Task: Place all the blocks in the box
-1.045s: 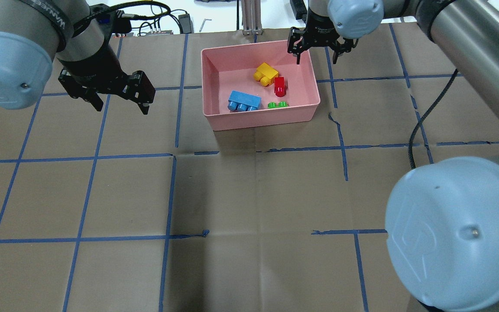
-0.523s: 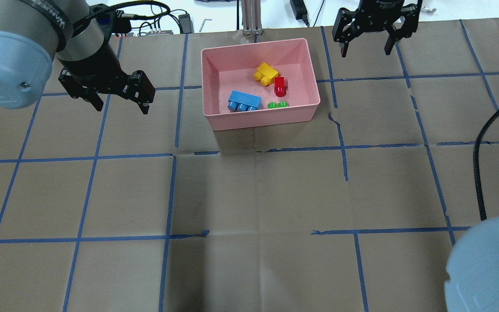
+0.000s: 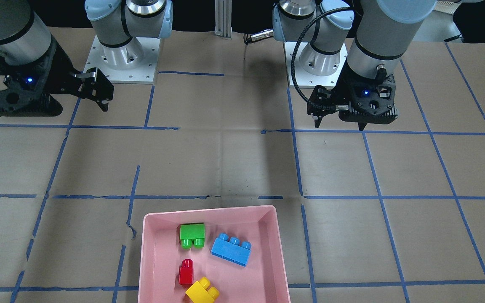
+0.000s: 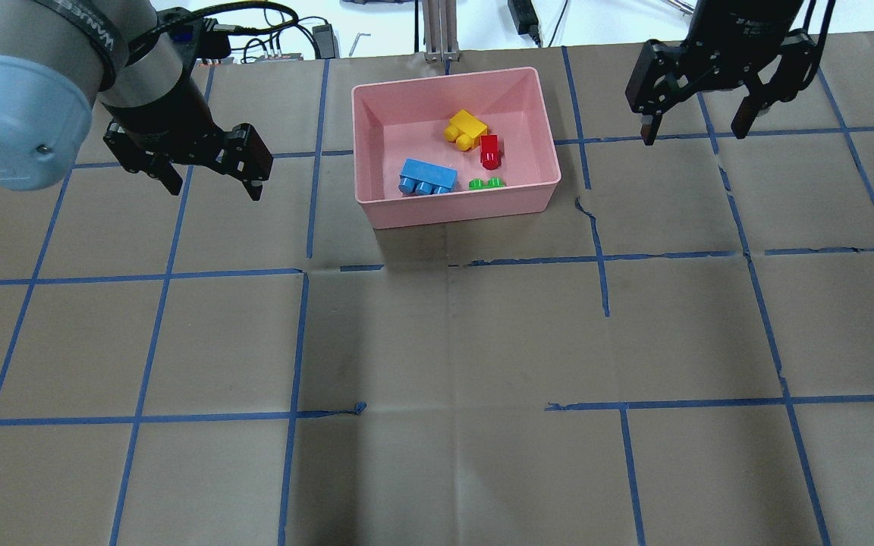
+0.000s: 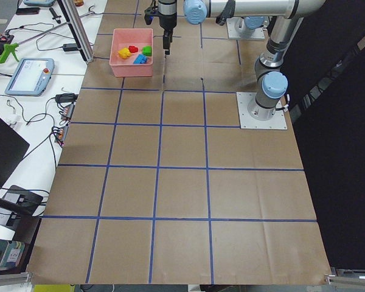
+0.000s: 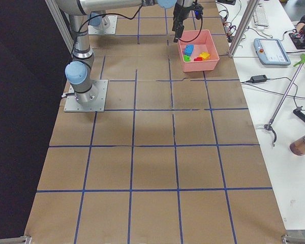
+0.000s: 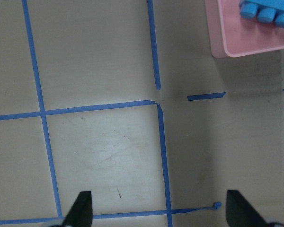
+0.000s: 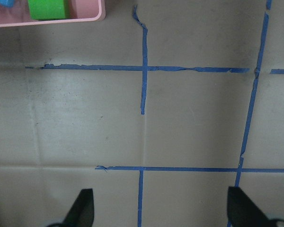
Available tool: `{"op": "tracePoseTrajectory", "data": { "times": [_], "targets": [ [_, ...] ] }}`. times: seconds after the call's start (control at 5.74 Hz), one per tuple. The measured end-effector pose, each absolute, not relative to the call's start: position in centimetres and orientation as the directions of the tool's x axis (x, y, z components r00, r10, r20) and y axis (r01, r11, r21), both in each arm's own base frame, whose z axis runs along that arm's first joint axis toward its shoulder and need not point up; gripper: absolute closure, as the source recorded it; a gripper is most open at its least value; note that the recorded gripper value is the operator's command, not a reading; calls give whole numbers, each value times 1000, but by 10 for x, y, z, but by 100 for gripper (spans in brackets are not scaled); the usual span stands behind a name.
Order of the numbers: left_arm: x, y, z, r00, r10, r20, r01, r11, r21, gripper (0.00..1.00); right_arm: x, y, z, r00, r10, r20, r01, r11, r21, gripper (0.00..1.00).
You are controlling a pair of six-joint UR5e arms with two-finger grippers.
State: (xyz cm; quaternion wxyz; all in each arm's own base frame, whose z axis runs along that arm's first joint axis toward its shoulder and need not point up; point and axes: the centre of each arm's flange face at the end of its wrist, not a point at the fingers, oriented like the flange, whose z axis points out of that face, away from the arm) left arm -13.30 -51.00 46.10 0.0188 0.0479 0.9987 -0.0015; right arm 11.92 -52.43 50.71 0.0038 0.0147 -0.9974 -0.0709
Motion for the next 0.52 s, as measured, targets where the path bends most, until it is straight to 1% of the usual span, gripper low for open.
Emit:
{"op": "tracePoseTrajectory", "data": {
  "times": [0.17, 0.52],
  "targets": [
    [-135, -510, 461, -995, 96, -27, 96, 995, -2, 1, 119, -515, 496, -1000, -30, 8, -29, 993, 111, 1],
    [-136, -509, 461, -995, 97, -23, 97, 995, -3, 1, 120, -516, 487, -999, -32, 10, -32, 997, 74, 1]
  ]
}}
